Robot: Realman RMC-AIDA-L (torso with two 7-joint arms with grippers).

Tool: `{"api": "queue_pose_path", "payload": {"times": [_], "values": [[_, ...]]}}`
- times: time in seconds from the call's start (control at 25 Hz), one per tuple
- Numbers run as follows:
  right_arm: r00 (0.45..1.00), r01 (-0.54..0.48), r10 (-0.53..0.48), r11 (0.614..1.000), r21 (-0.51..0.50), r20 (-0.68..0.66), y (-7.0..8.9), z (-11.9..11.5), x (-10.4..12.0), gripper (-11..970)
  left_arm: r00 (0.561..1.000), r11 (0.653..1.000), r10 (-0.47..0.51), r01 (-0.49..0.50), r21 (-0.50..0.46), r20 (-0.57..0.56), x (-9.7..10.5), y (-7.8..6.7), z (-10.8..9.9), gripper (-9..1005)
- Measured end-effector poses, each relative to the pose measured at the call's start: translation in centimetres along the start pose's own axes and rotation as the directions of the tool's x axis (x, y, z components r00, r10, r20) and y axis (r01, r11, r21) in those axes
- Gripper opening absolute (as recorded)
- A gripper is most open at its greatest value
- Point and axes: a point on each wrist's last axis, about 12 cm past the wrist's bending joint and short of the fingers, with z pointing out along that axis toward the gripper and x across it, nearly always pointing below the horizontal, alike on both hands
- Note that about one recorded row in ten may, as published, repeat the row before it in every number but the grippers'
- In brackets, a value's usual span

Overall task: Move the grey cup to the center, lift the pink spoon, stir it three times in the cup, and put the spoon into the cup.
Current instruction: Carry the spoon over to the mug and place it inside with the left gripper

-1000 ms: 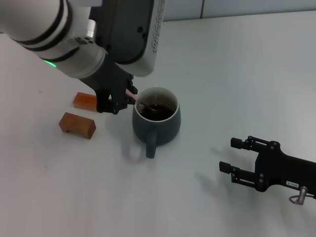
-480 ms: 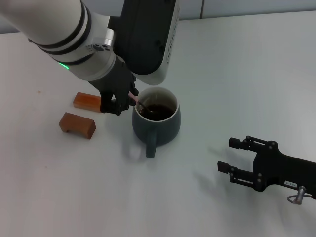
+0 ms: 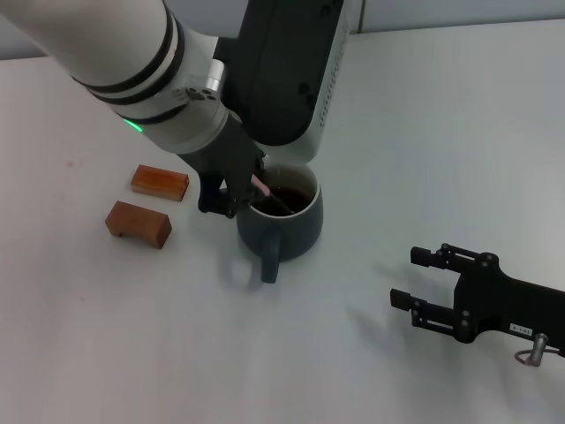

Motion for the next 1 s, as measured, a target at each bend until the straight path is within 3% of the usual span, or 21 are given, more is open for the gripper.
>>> {"api": "queue_pose_path", "payload": {"times": [0.56,1.0], "values": [[1.000,-0.011,0.011,1.000,0.001,0.002,0.0,-0.1,0.0,710,0.999,1.000,-0.016,0.015,-0.016,-0.050,0.5,1.4,1.5,146],[1.000,-0.014,0.014,1.000,0.000,0.001,0.1,-0.1,0.1,710,0.996,0.999,-0.030,0.033,0.029,-0.081,0.5,0.9,0.7,148]]}}
